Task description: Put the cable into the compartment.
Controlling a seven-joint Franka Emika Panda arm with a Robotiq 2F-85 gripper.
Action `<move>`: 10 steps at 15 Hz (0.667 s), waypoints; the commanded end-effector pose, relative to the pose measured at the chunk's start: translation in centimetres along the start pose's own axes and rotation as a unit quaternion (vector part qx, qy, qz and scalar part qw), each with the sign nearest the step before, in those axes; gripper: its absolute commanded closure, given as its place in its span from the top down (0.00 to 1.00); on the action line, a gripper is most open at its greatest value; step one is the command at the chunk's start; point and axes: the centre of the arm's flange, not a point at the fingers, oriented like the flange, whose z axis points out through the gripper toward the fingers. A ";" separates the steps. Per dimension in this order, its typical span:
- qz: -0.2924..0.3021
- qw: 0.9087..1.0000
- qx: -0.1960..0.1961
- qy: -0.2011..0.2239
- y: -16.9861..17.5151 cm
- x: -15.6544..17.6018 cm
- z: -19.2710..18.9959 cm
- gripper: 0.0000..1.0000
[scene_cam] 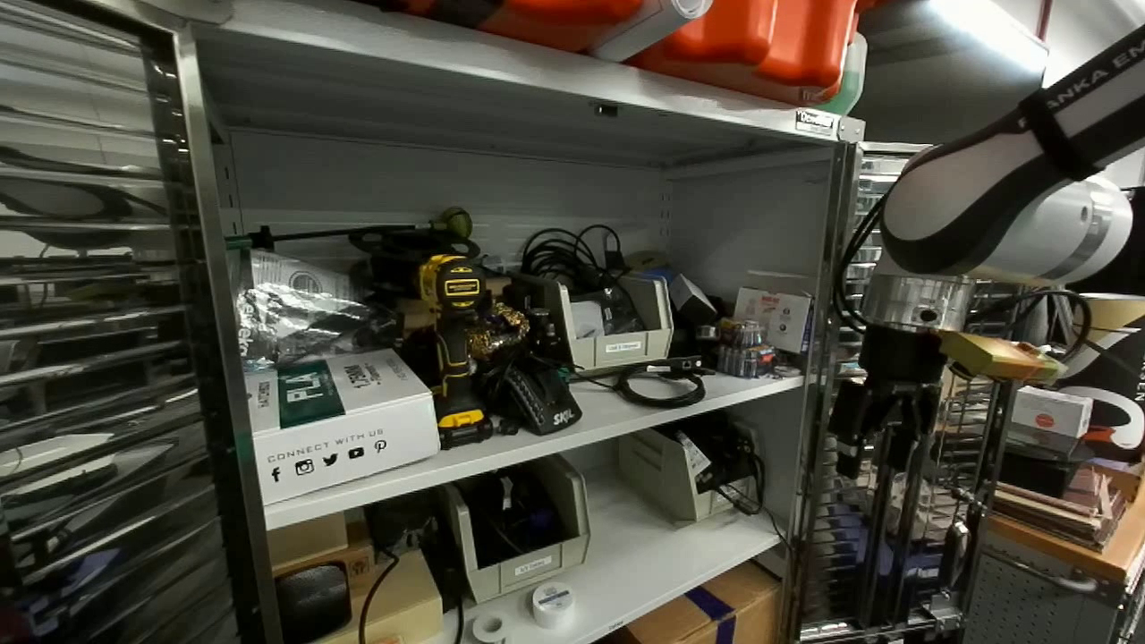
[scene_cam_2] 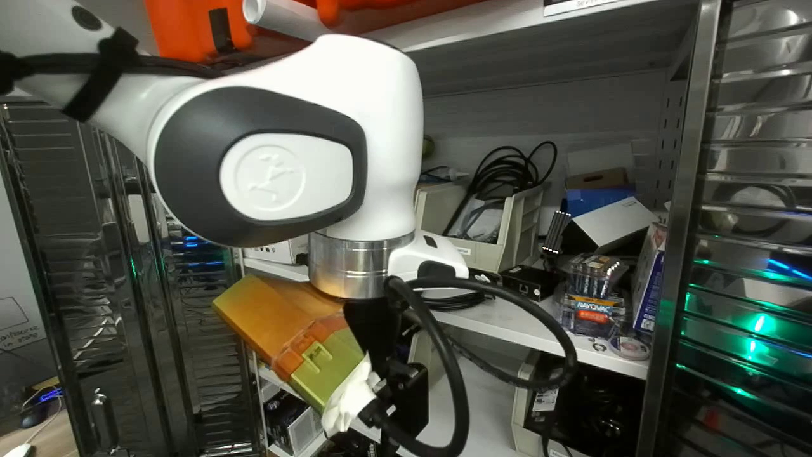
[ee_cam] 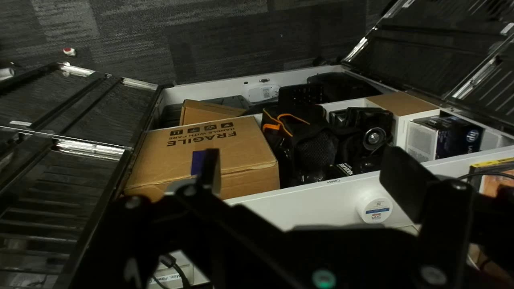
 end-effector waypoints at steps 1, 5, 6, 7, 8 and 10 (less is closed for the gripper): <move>0.012 1.000 0.007 0.004 0.3 -0.1 0.1 1.00; 0.055 0.997 0.022 0.047 1.2 1.4 -0.2 1.00; 0.064 0.996 0.023 0.063 1.5 2.3 -0.4 1.00; 0.075 0.994 0.024 0.077 1.6 3.1 -0.7 1.00; 0.082 0.992 0.024 0.087 1.6 4.3 -0.9 1.00; 0.095 0.990 0.023 0.103 1.5 6.5 -1.3 1.00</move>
